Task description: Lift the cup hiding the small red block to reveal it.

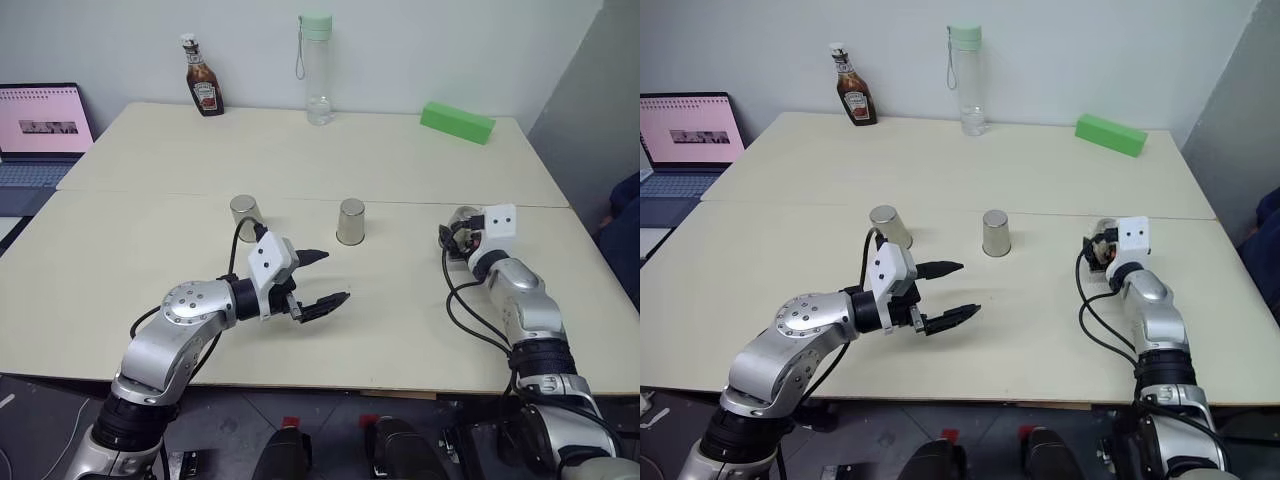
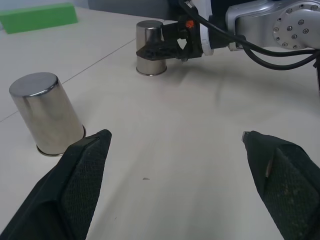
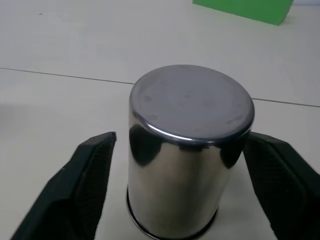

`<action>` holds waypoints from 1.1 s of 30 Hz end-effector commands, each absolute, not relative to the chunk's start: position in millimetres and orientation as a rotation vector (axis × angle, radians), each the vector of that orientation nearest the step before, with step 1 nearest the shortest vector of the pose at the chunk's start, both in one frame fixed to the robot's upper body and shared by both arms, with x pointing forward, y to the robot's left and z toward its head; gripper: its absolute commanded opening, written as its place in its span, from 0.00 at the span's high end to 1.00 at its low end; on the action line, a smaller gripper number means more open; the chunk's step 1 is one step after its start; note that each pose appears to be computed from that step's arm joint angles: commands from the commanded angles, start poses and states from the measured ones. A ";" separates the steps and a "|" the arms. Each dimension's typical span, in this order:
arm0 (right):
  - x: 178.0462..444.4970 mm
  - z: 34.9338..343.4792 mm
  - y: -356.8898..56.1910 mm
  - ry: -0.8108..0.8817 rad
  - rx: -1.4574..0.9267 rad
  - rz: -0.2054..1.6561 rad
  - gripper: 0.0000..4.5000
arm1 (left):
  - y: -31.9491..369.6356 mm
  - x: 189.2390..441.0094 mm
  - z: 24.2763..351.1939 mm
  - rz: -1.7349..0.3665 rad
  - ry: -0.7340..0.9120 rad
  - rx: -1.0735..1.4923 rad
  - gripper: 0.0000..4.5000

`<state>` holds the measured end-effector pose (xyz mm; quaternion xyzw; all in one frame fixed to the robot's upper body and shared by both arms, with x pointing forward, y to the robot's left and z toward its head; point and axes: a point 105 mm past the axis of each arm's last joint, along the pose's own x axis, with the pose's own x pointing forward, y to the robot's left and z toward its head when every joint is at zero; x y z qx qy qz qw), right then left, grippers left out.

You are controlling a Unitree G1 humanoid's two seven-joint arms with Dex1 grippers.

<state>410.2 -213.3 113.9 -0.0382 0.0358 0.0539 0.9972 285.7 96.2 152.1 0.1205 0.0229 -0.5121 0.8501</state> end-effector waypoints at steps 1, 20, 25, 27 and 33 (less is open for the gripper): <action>413.2 137.6 -222.3 -0.008 -0.083 0.079 0.35 | 94.1 287.7 159.7 -1.074 0.004 0.268 0.00; 357.8 163.8 -252.1 -0.045 -0.137 -0.137 0.42 | 91.7 286.8 152.4 -1.068 0.023 0.253 0.00; 358.3 143.8 -259.0 0.011 -0.057 -0.163 0.42 | 89.0 285.7 152.1 -1.092 0.030 0.257 0.00; 358.9 136.8 -260.6 0.022 -0.019 -0.168 0.42 | 88.7 285.4 151.7 -1.099 0.034 0.263 0.00; 358.3 115.0 -256.7 0.101 0.014 -0.159 0.06 | 89.9 286.1 152.7 -1.092 0.037 0.262 0.00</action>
